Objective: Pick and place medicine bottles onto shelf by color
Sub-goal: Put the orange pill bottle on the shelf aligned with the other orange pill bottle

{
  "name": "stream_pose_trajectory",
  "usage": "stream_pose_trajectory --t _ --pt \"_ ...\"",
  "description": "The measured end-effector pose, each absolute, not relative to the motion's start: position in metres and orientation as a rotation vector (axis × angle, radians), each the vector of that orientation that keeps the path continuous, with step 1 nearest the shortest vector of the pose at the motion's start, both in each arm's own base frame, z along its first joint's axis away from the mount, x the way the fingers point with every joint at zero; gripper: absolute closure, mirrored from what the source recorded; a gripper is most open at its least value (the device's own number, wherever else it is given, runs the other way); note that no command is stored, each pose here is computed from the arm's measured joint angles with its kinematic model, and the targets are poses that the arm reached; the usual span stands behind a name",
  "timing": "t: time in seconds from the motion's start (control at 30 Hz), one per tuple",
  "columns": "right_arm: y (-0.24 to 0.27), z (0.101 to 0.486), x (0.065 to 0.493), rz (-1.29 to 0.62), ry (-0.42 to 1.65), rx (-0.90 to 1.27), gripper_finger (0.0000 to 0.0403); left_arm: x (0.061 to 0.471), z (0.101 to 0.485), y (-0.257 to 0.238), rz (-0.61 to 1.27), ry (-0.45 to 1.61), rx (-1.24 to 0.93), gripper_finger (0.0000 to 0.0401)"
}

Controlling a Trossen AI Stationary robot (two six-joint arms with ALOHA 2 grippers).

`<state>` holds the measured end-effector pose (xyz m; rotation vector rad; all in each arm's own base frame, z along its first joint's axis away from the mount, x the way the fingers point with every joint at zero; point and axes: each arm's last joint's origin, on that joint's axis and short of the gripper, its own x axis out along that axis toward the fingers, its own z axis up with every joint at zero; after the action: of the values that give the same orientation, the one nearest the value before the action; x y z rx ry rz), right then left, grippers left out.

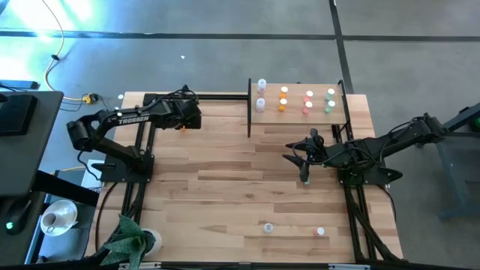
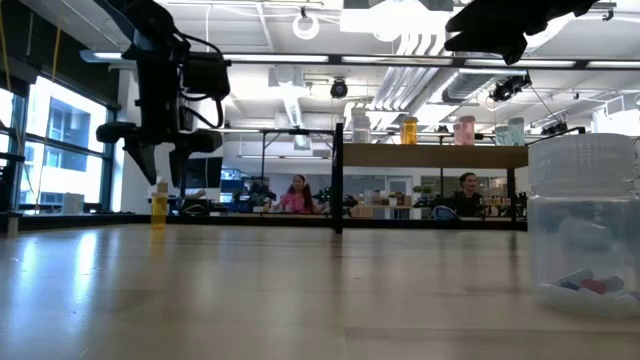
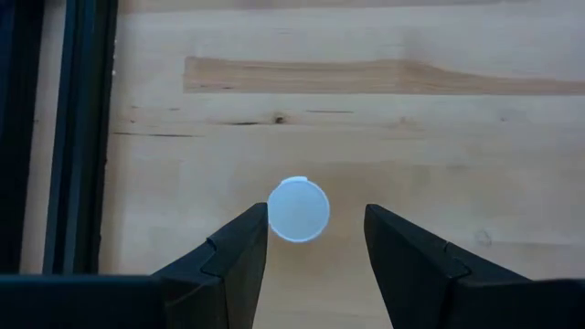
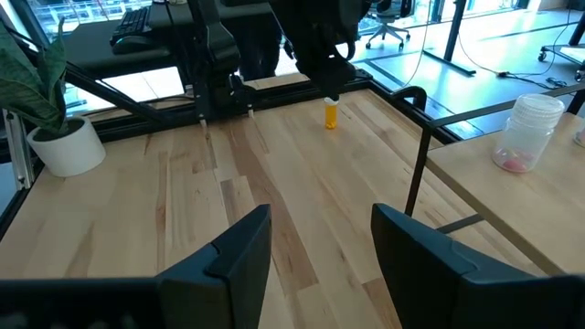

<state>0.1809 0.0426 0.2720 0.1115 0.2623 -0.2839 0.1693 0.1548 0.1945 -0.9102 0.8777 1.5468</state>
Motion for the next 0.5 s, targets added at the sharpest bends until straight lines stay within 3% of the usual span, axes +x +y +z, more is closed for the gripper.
stream_pose_trajectory --t 0.5 --pt "0.043 0.272 0.181 -0.284 0.262 0.111 0.0222 0.174 0.174 0.161 1.6 0.962 -0.893 0.0229"
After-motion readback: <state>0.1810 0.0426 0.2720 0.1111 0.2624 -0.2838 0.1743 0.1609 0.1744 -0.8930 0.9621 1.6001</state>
